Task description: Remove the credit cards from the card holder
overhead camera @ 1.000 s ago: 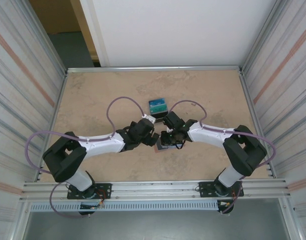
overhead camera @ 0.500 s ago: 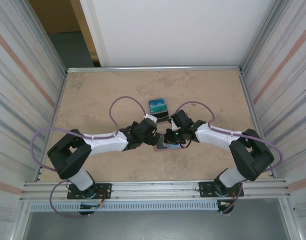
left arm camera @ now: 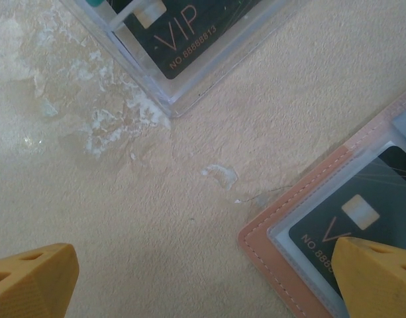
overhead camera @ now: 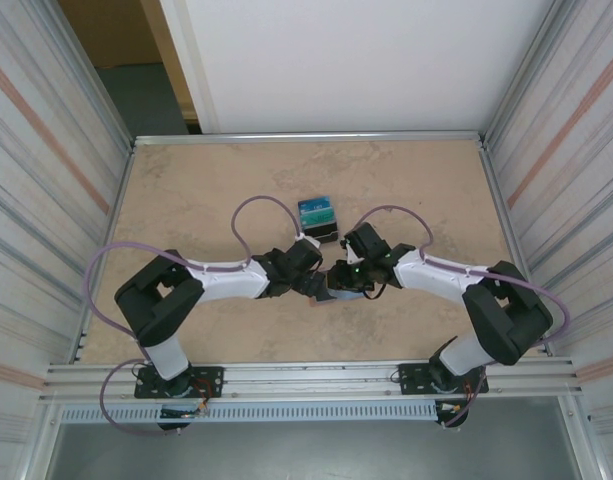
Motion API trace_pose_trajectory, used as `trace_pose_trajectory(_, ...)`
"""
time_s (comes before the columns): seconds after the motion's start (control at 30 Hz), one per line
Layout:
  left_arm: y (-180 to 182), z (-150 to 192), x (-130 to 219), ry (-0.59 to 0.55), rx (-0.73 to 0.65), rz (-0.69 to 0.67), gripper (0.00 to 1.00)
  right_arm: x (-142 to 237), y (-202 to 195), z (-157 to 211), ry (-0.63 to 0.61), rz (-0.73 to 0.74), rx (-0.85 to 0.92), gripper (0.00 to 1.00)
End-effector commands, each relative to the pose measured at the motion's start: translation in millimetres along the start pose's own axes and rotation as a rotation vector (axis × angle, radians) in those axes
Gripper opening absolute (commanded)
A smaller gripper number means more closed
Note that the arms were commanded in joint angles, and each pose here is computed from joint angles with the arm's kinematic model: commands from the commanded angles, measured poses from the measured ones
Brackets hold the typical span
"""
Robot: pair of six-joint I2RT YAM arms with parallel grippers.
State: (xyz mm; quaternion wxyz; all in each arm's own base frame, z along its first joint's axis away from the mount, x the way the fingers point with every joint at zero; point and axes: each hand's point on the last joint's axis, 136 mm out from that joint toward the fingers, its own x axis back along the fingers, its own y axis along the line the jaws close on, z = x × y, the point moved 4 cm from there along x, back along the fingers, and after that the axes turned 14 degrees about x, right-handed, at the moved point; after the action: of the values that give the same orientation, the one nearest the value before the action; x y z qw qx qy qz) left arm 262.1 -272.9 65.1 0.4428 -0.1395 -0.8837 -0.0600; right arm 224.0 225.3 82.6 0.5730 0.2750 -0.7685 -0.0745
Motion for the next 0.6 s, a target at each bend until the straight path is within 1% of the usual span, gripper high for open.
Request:
trace_pose_trajectory(0.0,6.7,9.8,-3.7,0.048,-0.011,-0.061,0.99,10.3,-13.0,5.0,-0.008,0.088,-0.015,0.32)
trace_pose_trajectory(0.17,9.1,9.9,-1.5,0.05,-0.014,-0.076,0.99,24.5,-30.1,4.7,-0.044,0.184,-0.037,0.35)
trace_pose_trajectory(0.33,6.6,3.6,4.9,0.037,-0.021,-0.073,0.99,40.1,-52.9,6.8,-0.078,0.24,-0.094,0.37)
trace_pose_trajectory(0.47,-5.1,-5.7,11.1,0.011,-0.064,-0.076,0.99,49.2,-68.6,10.8,-0.098,0.263,-0.14,0.37)
trace_pose_trajectory(0.57,-19.2,-13.1,14.3,-0.013,-0.127,-0.097,0.99,59.4,-76.3,12.5,-0.122,0.277,-0.165,0.37)
